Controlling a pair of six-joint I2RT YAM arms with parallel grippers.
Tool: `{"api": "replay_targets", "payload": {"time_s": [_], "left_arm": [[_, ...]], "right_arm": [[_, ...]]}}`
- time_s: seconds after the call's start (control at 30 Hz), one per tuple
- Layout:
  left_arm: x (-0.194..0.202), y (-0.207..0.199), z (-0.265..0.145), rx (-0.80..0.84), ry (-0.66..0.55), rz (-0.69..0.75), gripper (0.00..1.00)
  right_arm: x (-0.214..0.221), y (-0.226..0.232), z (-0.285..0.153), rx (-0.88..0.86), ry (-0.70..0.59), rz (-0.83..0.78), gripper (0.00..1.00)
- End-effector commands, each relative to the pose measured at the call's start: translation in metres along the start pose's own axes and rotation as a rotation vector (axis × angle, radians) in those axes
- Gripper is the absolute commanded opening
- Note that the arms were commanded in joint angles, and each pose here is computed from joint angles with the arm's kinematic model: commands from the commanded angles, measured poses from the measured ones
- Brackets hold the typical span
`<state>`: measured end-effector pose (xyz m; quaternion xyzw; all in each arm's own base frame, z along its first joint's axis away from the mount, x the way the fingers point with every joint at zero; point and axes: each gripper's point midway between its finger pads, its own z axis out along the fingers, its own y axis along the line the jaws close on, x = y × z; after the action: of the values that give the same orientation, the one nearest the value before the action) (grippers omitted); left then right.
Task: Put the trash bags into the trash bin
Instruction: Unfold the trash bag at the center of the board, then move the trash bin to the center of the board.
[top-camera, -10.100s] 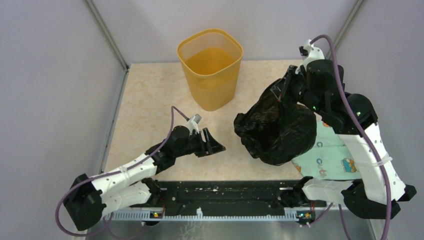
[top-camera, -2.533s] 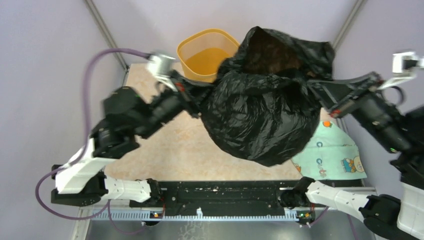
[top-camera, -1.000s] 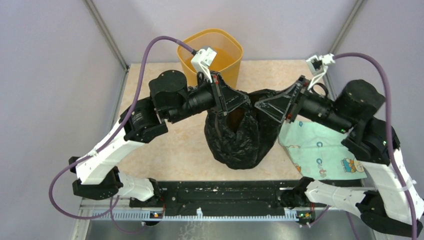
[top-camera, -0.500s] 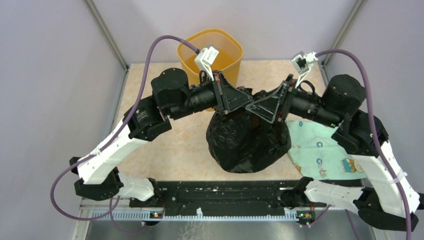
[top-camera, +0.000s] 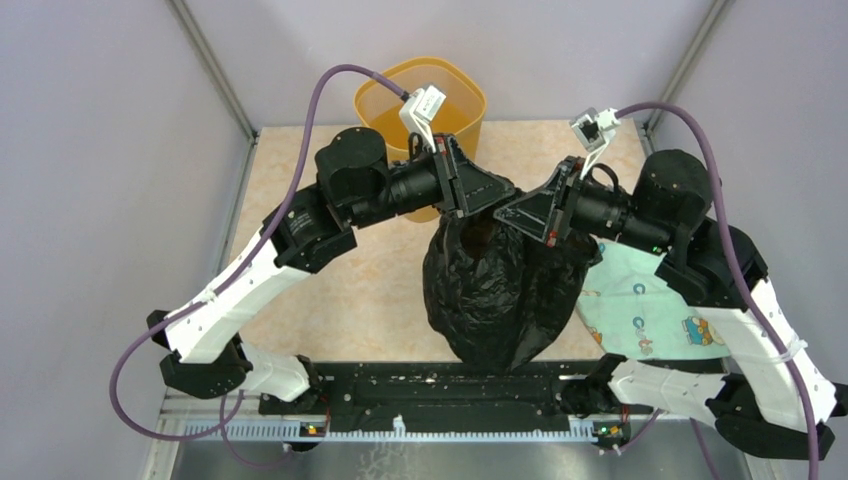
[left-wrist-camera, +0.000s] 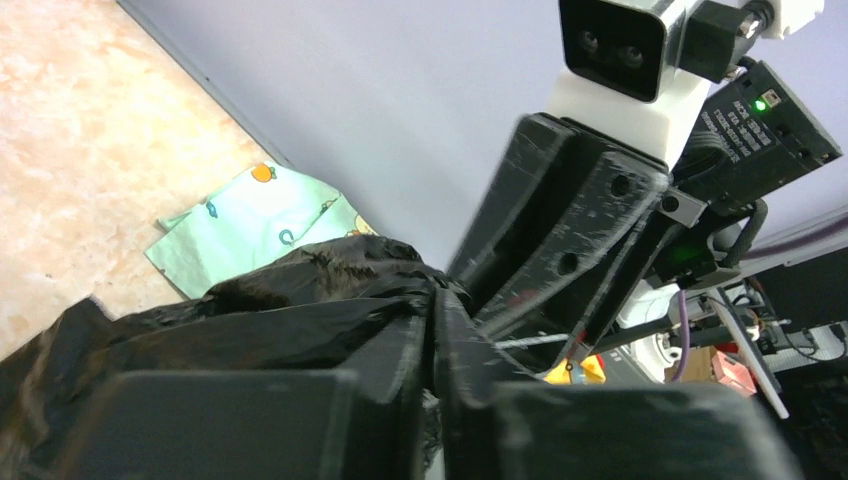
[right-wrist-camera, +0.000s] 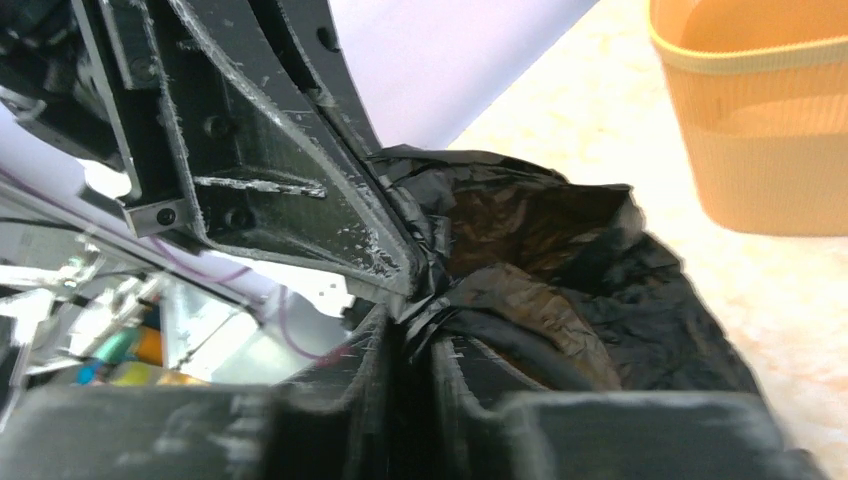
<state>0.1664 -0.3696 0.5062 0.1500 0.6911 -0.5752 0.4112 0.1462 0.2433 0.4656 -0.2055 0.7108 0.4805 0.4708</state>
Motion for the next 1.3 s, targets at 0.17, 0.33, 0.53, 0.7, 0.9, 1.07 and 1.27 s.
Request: {"api": "replay_targets", "payload": {"time_s": [0.17, 0.33, 0.53, 0.7, 0.9, 1.07, 1.27], "left_arm": [[-0.041, -0.018, -0.019, 0.066, -0.146, 0.087, 0.81], [-0.080, 0.009, -0.047, -0.160, -0.295, 0.195, 0.93], [-0.108, 0.093, -0.079, -0.581, -0.398, 0.299, 0.98], [-0.120, 0.175, -0.099, -0.875, -0.372, 0.321, 0.98], [-0.126, 0.264, -0.108, -1.075, -0.298, 0.288, 0.98], [-0.123, 0.326, -0.104, -1.098, -0.252, 0.214, 0.95], [-0.128, 0.367, -0.095, -1.132, -0.219, 0.191, 0.91]], "right_arm": [[-0.060, -0.037, -0.034, 0.343, -0.183, -0.037, 0.00], [-0.095, -0.050, -0.057, 0.493, -0.280, -0.103, 0.00], [-0.122, -0.053, -0.073, 0.565, -0.368, -0.166, 0.00], [-0.122, -0.052, -0.069, 0.557, -0.355, -0.189, 0.00], [-0.126, -0.058, -0.071, 0.598, -0.343, -0.233, 0.00], [-0.140, -0.056, -0.082, 0.617, -0.395, -0.273, 0.00], [-0.150, -0.057, -0.079, 0.632, -0.419, -0.304, 0.00]]}}
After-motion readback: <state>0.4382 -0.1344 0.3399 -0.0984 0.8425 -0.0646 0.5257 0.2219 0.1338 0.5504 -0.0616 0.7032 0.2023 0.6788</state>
